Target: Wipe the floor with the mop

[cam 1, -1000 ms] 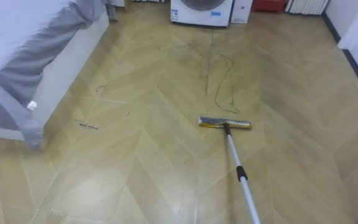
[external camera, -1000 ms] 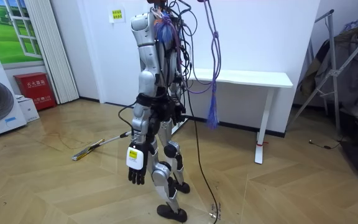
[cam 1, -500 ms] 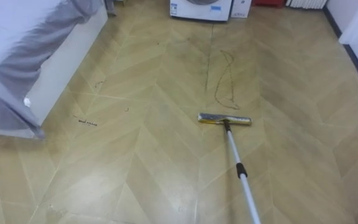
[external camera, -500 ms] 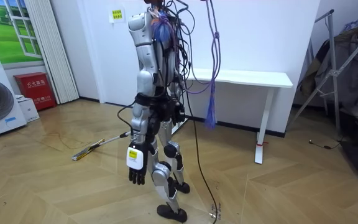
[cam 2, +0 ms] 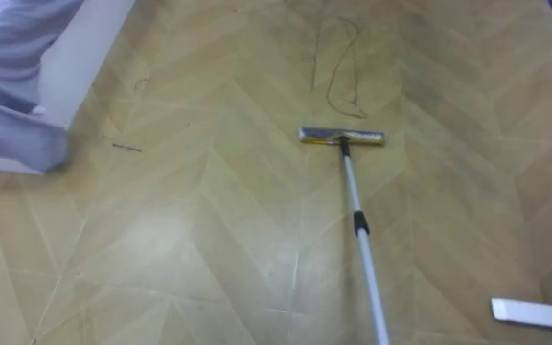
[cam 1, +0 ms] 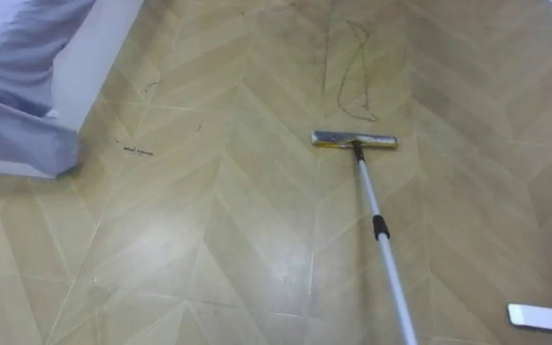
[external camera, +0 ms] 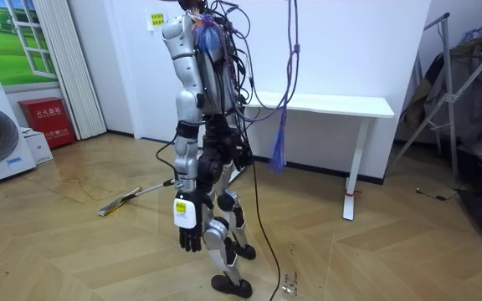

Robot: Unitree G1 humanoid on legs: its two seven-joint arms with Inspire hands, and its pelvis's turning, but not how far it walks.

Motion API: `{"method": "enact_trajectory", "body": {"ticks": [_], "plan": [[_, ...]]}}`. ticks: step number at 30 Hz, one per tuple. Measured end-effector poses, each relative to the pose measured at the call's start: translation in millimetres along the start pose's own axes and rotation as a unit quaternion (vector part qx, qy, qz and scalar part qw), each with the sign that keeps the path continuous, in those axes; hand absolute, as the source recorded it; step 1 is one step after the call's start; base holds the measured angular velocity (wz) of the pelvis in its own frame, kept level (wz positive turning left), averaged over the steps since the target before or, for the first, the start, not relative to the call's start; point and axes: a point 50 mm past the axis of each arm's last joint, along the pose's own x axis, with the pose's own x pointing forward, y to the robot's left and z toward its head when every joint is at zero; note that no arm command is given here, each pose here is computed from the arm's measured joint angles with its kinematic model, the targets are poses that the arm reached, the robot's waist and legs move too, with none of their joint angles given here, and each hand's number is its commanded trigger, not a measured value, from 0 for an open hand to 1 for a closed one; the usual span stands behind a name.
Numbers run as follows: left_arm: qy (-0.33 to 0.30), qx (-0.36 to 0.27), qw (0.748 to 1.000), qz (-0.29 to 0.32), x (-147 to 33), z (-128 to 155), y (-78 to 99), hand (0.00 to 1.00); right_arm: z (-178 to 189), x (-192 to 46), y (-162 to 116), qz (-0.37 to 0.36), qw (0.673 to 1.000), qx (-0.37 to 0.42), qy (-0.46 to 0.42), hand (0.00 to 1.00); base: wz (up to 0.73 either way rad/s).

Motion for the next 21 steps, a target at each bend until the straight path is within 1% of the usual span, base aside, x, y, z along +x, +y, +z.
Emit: {"method": "enact_trajectory", "body": {"ticks": [6, 8, 12, 14, 15, 17, 18, 21], "plan": [[-0.013, -0.002, 1.0, 0.012, 0.1, 17.2, 7.4, 0.0, -0.3, -0.4, -5.4, -0.007, 1.0, 0.02, 0.003, 1.0, 0.1], [-0.015, -0.028, 0.999, 0.012, 0.1, 21.2, 7.3, 0.0, 3.0, -1.0, -8.9, -0.012, 0.999, 0.034, 0.0, 1.0, 0.02], [-0.007, -0.062, 0.998, 0.013, 0.6, 15.4, 7.0, 0.0, 21.2, -4.9, -18.0, -0.028, 0.999, 0.031, -0.014, 1.0, -0.05], [-0.009, -0.077, 0.997, 0.013, 0.6, 13.6, 6.6, 0.0, 50.8, -13.1, -31.9, -0.041, 0.998, 0.031, -0.041, 1.0, -0.31], [-0.009, -0.078, 0.997, 0.011, 0.6, 12.6, 4.9, 0.0, 59.6, -16.2, -37.7, -0.046, 0.997, 0.031, -0.051, 1.0, -0.43], [-0.009, -0.077, 0.997, 0.008, 0.7, 11.2, 3.4, 0.0, 95.0, -30.3, -53.1, -0.057, 0.994, 0.024, -0.094, 1.0, -0.54], [-0.015, -0.084, 0.996, 0.009, 0.8, 11.5, 5.0, 0.0, 113.1, -37.7, -55.0, -0.055, 0.991, 0.021, -0.118, 1.0, -0.4], [-0.035, -0.084, 0.996, 0.014, 0.8, 15.5, 14.4, 0.0, 131.2, -45.5, -54.7, -0.031, 0.987, 0.03, -0.152, 1.0, -0.05]]}}
